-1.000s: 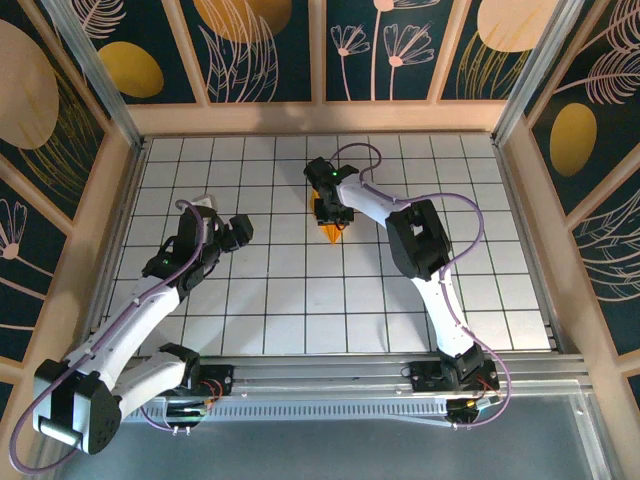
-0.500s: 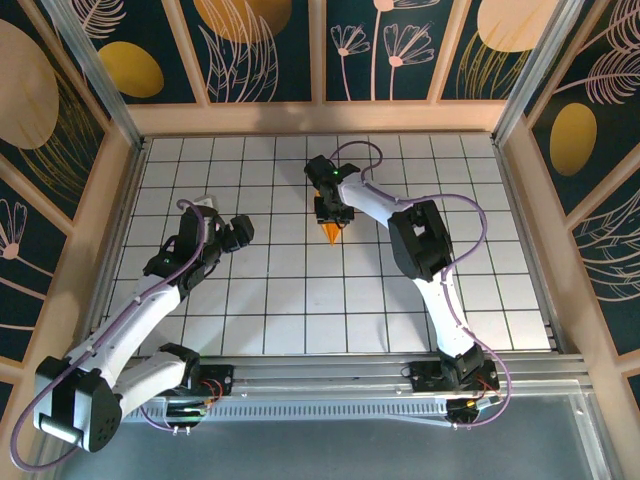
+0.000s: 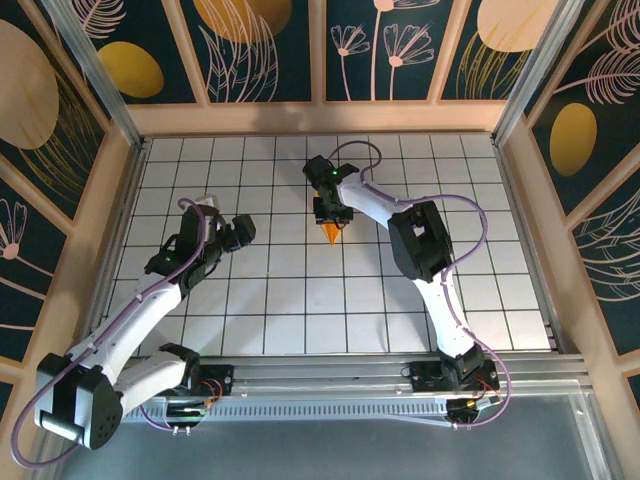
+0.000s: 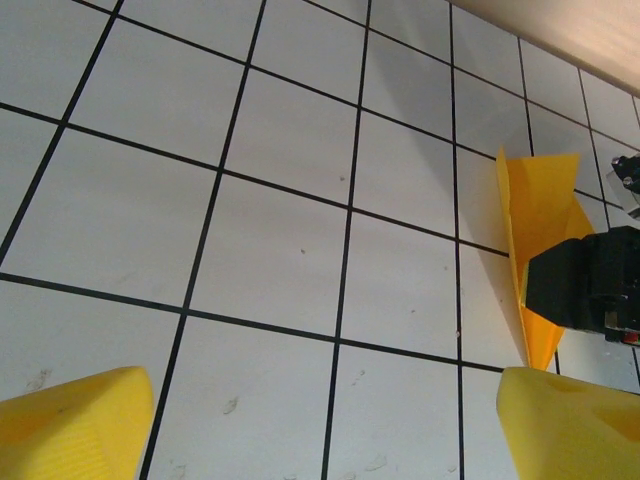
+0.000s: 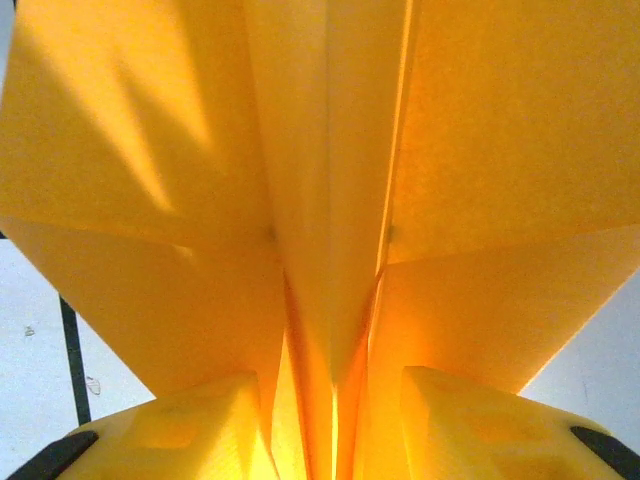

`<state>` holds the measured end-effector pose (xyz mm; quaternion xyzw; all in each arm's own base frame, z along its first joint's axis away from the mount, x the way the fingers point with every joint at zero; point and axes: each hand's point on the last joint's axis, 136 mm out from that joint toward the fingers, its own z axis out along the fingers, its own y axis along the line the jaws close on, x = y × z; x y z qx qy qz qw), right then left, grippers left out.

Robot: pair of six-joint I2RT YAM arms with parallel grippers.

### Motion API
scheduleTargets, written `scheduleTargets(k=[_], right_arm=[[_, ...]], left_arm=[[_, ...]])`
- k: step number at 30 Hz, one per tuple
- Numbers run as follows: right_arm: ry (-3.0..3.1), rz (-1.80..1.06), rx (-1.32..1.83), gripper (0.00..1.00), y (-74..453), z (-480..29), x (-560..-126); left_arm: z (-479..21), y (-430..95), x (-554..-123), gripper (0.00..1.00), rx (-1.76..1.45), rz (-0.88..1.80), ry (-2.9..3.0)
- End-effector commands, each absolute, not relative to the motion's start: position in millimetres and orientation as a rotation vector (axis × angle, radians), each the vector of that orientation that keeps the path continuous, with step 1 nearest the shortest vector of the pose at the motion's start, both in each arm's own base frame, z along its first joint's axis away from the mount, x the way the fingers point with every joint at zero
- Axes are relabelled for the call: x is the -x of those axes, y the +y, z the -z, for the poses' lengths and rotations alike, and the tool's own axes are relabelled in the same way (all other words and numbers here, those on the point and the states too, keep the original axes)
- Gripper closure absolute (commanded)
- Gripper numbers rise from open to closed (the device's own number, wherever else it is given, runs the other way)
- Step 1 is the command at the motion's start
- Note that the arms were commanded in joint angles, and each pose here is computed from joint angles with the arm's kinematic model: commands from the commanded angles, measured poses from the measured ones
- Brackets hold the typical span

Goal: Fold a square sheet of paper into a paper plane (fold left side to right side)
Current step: Place the paper plane at the top-center of the table, then reset both arms

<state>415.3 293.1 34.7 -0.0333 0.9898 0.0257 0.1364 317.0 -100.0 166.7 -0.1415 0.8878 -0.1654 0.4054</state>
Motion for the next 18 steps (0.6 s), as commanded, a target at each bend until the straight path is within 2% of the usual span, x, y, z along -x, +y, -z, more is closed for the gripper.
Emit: scheduleTargets(k=[1, 13, 18], right_arm=[[2.799, -0.069, 0.111, 0.56, 291.5, -77.1, -413.0], [2.742, -0.082, 0.128, 0.54, 290.4, -106.3, -409.1], [2.704, -0.098, 0.136, 0.47, 289.0, -116.5, -409.9]], left_arm=[[-178.1, -104.8, -324.4, 0.08, 0.381, 0.467, 2.219], [-178.5, -108.2, -336.0, 0.03, 0.408, 0.492, 2.227], [-177.4, -97.3, -341.5, 0.01, 0.455, 0.506, 2.213]])
